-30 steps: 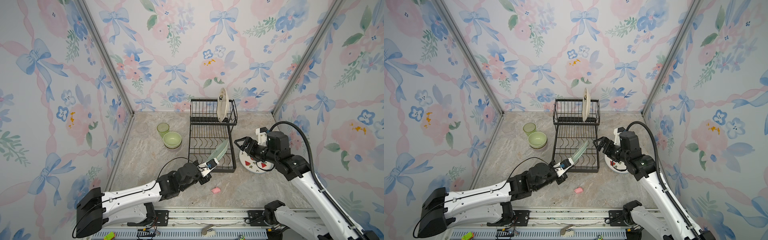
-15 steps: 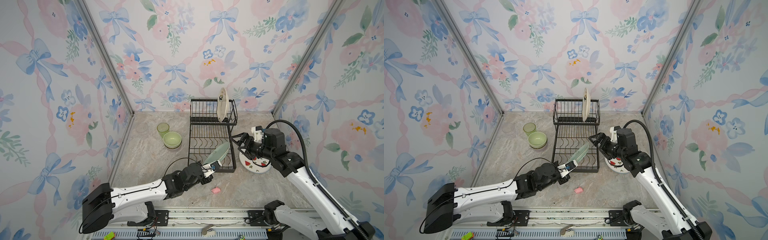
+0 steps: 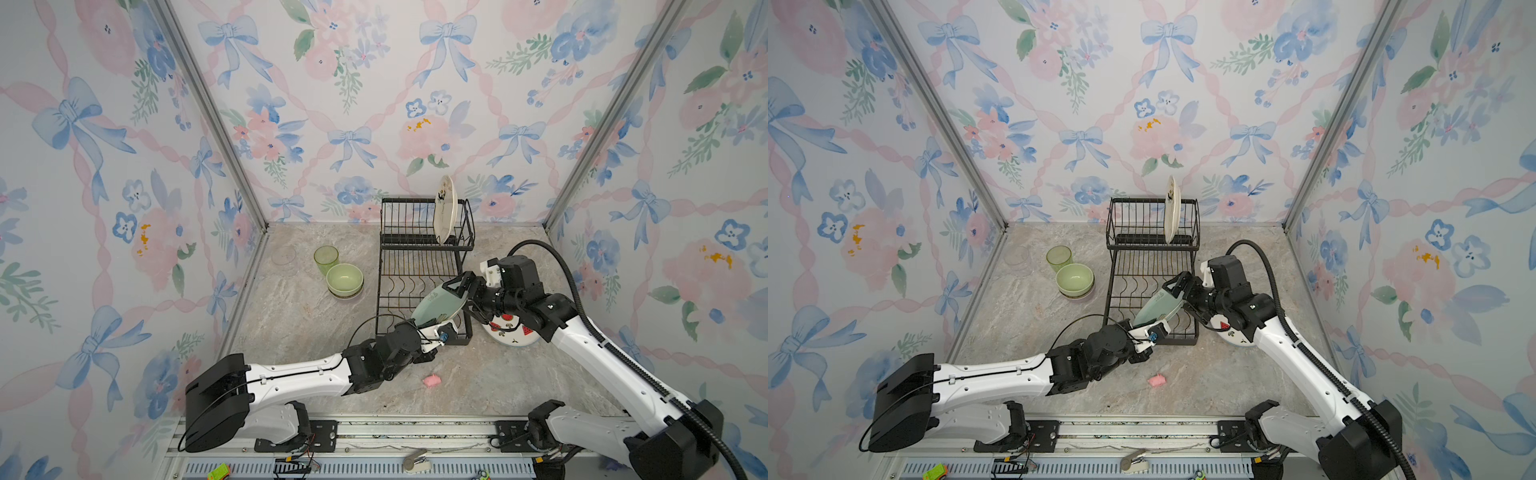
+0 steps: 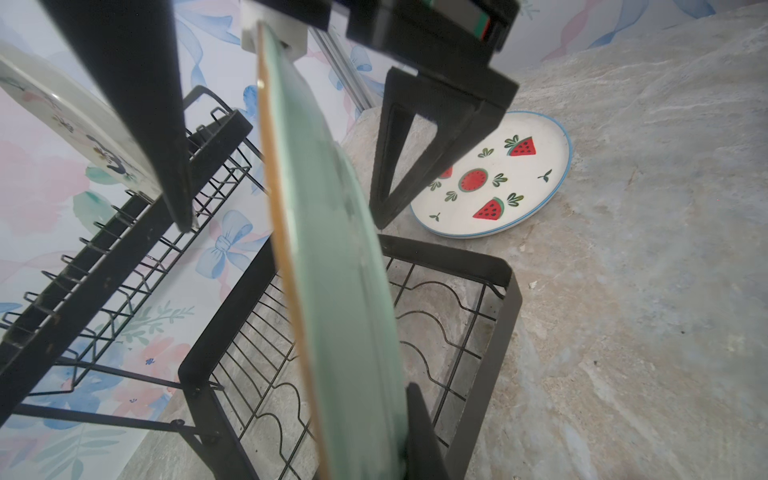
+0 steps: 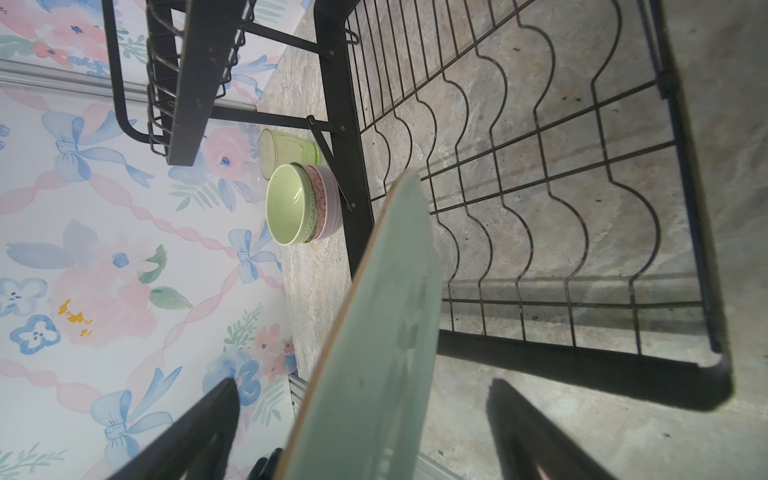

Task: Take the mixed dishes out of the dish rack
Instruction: 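Hold the plate up while the right gripper reaches to its rim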

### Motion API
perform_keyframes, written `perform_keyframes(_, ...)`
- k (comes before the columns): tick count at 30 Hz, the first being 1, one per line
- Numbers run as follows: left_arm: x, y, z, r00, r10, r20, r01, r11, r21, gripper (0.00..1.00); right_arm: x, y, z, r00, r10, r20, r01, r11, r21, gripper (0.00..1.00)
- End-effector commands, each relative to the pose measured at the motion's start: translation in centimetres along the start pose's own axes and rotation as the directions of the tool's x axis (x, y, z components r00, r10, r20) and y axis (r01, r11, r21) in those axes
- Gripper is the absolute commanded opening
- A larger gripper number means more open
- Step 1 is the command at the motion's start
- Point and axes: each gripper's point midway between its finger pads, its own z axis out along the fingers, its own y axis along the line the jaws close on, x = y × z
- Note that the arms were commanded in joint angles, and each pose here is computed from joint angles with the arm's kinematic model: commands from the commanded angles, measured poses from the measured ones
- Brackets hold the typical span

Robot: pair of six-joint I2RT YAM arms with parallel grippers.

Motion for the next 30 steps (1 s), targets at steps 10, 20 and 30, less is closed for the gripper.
perform_keyframes(10, -3.7, 2.8, 0.4, 0.996, 0.004, 0.092, 0.009, 0.989, -0.147, 0.00, -0.2, 1.5, -0.8, 1.000, -0.013, 0.014, 0.014, 0.999, -0.051, 0.50)
perform_keyframes(20, -3.5, 2.7, 0.4, 0.996, 0.004, 0.086, 0.009, 0.989, -0.150, 0.00, -0.7, 1.9, -1.4, 1.000, -0.014, 0.022, 0.015, 0.998, -0.061, 0.15)
perform_keyframes(30, -3.5, 2.4, 0.6, 0.996, 0.007, 0.084, 0.005, 0.990, -0.144, 0.00, -0.9, 1.9, -2.2, 0.999, -0.012, 0.040, 0.015, 0.997, -0.072, 0.04)
